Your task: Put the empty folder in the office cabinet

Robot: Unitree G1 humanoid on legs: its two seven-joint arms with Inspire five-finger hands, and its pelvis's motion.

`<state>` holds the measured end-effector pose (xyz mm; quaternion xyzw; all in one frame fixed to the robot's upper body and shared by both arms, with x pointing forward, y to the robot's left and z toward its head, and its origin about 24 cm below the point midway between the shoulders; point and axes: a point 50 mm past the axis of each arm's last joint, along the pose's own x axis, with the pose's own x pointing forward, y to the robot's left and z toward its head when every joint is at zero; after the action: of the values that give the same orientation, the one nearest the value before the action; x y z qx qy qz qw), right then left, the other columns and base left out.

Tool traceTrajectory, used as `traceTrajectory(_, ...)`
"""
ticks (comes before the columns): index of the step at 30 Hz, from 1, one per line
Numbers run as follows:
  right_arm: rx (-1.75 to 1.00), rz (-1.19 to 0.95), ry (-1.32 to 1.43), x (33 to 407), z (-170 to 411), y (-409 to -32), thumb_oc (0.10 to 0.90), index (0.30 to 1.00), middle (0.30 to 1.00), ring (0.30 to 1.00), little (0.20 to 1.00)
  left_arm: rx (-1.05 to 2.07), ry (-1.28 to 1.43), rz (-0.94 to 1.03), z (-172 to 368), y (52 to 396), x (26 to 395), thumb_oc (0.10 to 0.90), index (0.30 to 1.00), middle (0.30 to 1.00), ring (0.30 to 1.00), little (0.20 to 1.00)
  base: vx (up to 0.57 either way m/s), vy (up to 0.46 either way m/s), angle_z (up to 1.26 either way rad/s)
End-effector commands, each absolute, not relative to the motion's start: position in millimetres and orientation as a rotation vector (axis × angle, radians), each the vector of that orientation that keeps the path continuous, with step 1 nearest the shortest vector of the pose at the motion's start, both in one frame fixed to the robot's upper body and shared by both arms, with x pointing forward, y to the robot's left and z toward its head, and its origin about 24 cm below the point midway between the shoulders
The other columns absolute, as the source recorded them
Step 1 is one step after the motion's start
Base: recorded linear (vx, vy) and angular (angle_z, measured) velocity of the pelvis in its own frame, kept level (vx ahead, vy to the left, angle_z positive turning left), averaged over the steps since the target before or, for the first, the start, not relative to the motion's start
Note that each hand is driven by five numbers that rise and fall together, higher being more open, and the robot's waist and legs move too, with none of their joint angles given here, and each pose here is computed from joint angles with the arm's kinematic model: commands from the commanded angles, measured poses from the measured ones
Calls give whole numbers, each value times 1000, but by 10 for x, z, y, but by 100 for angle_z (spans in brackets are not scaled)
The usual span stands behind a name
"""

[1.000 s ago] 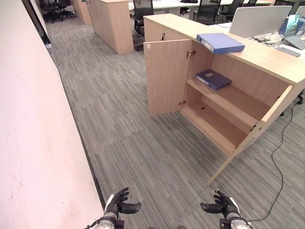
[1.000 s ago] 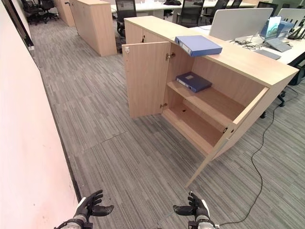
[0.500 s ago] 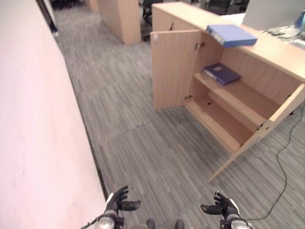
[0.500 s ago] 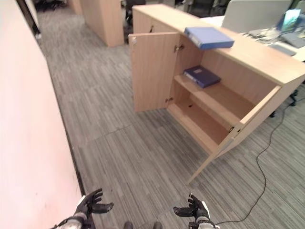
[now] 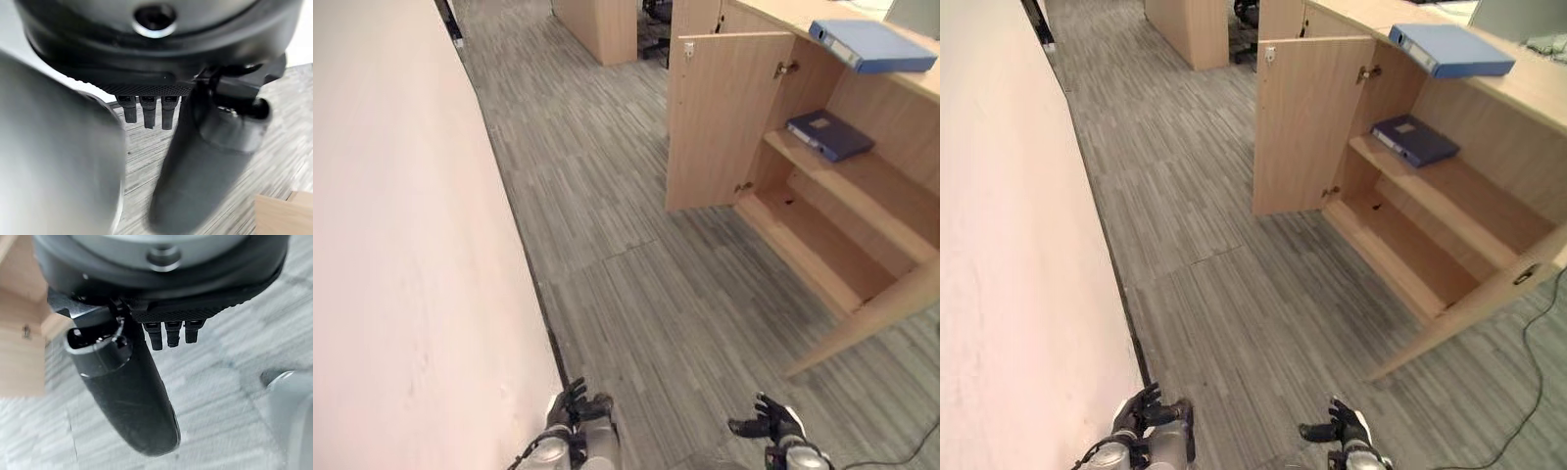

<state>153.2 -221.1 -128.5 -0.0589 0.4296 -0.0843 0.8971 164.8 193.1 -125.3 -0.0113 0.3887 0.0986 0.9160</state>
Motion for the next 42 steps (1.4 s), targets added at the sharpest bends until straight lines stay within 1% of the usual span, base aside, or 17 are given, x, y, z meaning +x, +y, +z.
traceTrajectory(1, -171, -162, 725, 1832, -1047, -2334, 800, 900, 900, 900, 900, 165, 704, 186, -1053, 2395, 1649, 800, 900, 900, 900, 900, 608, 371, -24)
traceTrajectory(3, -179, -147, 723, 1878, -1038, -2321, 800, 900, 900, 900, 900, 182, 691, 164, -1025, 2405, 1666, 800, 900, 900, 900, 900, 442, 301, -56)
traceTrajectory(8, -188, -138, 666, 2026, -938, -2315, 800, 900, 900, 900, 900, 221, 621, 108, -884, 2399, 1853, 800, 900, 900, 900, 900, 377, 317, -23)
traceTrajectory(12, -161, -151, 647, 2054, -913, -2305, 800, 900, 900, 900, 900, 209, 598, 119, -848, 2370, 1966, 800, 900, 900, 900, 900, 422, 309, 34)
traceTrajectory(15, -163, -167, 654, 2021, -920, -2345, 800, 900, 900, 900, 900, 199, 596, 110, -848, 2343, 1970, 800, 900, 900, 900, 900, 498, 39, 19)
traceTrajectory(23, -158, -230, 706, 1867, -985, -2486, 800, 900, 900, 900, 900, 224, 605, 86, -877, 2328, 1952, 800, 900, 900, 900, 900, 420, -96, 37)
traceTrajectory(25, -158, -246, 730, 1800, -1020, -2518, 800, 900, 900, 900, 900, 219, 625, 85, -916, 2314, 1914, 800, 900, 900, 900, 900, 554, -166, 24)
traceTrajectory(26, -157, -264, 760, 1699, -1060, -2576, 800, 900, 900, 900, 900, 215, 636, 79, -942, 2302, 1874, 800, 900, 900, 900, 900, 429, -118, 31)
traceTrajectory(28, -159, -272, 769, 1656, -1066, -2611, 800, 900, 900, 900, 900, 219, 643, 67, -954, 2291, 1854, 800, 900, 900, 900, 900, 388, -147, 12)
traceTrajectory(32, -142, -302, 777, 1582, -1061, -2712, 800, 900, 900, 900, 900, 190, 659, 37, -1001, 2172, 1820, 800, 900, 900, 900, 900, 460, -269, 16)
traceTrajectory(35, -159, -294, 767, 1600, -1044, -2733, 800, 900, 900, 900, 900, 173, 660, 27, -1013, 2118, 1834, 800, 900, 900, 900, 900, 269, -222, 18)
traceTrajectory(38, -227, -234, 686, 1770, -881, -2772, 800, 900, 900, 900, 900, 163, 609, -15, -928, 2033, 1956, 800, 900, 900, 900, 900, 358, -358, -20)
traceTrajectory(42, -262, -206, 660, 1927, -817, -2737, 800, 900, 900, 900, 900, 155, 609, 13, -927, 2046, 1956, 800, 900, 900, 900, 900, 382, -277, -75)
